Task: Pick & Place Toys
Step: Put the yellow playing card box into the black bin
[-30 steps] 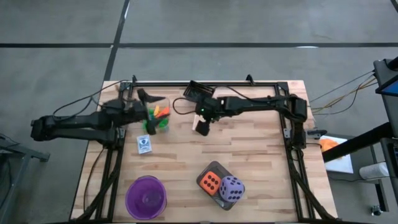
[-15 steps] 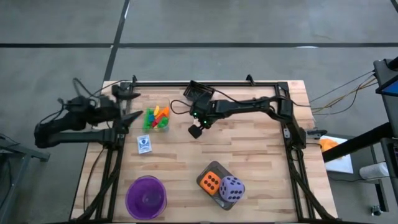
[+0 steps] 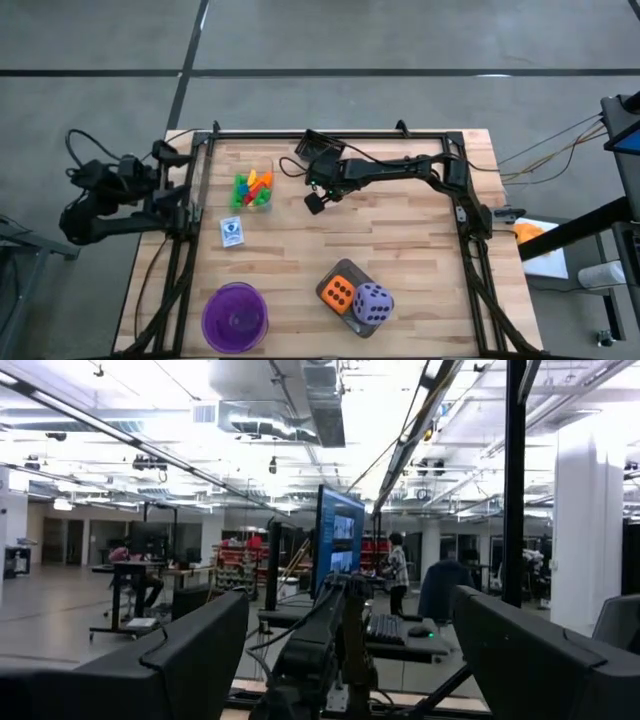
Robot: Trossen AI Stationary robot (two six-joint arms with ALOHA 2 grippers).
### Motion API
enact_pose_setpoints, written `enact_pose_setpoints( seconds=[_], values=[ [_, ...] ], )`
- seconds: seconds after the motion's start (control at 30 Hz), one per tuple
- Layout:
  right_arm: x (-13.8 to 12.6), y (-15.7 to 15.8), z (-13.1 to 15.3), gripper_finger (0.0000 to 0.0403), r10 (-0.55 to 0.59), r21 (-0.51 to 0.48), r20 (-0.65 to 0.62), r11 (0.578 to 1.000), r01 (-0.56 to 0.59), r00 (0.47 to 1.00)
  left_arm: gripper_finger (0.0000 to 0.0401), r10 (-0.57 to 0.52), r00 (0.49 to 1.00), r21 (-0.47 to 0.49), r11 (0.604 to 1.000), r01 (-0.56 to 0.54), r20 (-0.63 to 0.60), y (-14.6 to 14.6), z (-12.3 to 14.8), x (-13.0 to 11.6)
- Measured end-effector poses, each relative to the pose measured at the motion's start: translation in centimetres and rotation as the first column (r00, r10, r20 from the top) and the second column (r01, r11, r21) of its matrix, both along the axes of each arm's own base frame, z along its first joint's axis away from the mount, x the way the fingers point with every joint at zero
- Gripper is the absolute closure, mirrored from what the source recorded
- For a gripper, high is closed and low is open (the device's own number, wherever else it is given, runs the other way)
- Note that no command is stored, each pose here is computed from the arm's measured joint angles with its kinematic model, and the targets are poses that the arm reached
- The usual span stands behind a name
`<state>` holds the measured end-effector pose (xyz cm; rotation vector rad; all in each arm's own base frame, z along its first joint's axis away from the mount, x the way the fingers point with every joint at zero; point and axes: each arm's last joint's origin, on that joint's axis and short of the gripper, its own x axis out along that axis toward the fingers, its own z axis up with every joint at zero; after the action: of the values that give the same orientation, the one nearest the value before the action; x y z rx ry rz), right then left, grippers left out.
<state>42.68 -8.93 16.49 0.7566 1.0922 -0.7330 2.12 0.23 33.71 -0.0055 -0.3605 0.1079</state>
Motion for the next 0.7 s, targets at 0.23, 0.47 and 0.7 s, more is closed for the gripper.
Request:
enact_pose_setpoints(
  seconds=[0.23,0.47,0.7],
  values=[
    [-0.4,-0.27,0.65,0.0015,0.014,-0.061,-0.075,0.998,-0.019,0.997,0.0052,-0.016,0.999,0.001,1.0,0.016,-0.034,0.03,-0.13,0.61],
    [-0.75,-0.65,0.37,0.0015,0.01,-0.071,-0.105,0.997,-0.018,0.994,0.0052,-0.015,0.999,0.005,1.0,0.015,-0.029,0.05,-0.02,0.75],
    [-0.19,-0.8,-0.33,0.0015,0.009,-0.074,-0.084,0.997,-0.015,0.996,0.0052,-0.014,1.0,0.009,1.0,0.014,-0.026,0.05,0.02,0.73]
  ],
)
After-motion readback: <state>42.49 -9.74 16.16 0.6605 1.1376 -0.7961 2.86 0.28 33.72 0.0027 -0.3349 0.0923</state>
